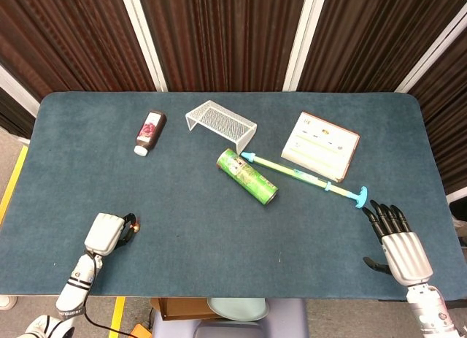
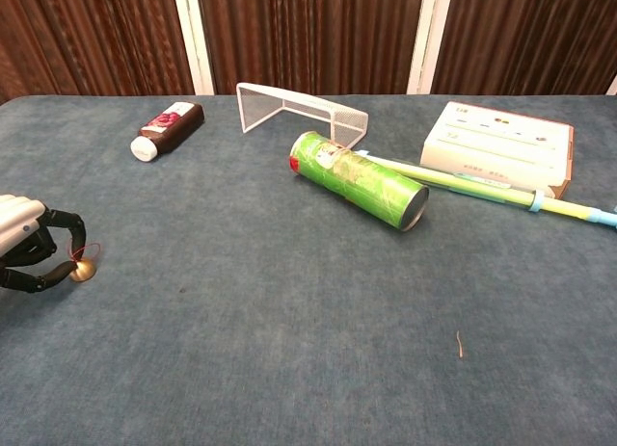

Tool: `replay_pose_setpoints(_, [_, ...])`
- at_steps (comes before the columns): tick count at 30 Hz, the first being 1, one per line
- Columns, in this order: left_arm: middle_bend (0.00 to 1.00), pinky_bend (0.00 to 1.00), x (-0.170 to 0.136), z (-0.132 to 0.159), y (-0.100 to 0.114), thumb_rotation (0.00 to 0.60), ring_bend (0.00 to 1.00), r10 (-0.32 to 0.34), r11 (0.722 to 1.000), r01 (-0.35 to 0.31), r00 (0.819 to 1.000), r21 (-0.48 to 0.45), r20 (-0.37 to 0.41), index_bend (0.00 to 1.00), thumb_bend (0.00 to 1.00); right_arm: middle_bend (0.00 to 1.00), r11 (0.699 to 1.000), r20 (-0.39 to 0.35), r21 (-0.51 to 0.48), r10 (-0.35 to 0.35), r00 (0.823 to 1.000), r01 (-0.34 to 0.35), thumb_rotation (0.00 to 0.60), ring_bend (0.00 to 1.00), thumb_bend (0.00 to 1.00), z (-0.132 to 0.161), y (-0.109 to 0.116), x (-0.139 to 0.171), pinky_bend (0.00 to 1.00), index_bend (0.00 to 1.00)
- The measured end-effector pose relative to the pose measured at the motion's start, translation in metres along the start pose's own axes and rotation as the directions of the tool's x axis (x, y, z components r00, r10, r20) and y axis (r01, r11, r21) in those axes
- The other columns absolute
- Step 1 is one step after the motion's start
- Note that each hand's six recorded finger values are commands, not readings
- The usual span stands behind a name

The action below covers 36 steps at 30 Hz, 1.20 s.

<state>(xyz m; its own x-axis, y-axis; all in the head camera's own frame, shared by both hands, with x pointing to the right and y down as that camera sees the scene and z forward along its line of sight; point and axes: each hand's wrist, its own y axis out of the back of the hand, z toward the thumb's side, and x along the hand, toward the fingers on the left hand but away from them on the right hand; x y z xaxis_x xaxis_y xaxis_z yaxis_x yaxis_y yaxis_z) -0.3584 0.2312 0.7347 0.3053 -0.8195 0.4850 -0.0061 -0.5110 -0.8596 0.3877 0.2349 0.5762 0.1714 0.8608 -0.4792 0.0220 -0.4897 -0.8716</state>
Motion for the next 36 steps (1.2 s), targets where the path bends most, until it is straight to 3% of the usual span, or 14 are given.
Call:
replay_pose_setpoints(10, [1.0, 1.0, -0.0004, -0.0015, 0.0013, 0.6, 0.94, 0.008, 1.0, -0.008, 1.0, -0.004, -0.004, 0.66, 0.44, 0.0, 1.0, -0.002, 0.001, 0.001, 1.0, -0.001, 0.6, 0.0, 0.18, 0.0005, -0.0004, -0.0003, 0.0, 0.0])
replay_pose_setpoints(36, [1.0, 1.0, 0.0005, -0.0043, 0.0072, 0.6, 0.94, 0.036, 0.999, -0.036, 0.999, -0.001, -0.007, 0.73, 0.44, 0.0, 1.0, -0.007, 0.0, 0.003, 1.0, -0.003, 0.6, 0.0, 0.18, 0.0014, -0.0008, -0.0001, 0.0, 0.0])
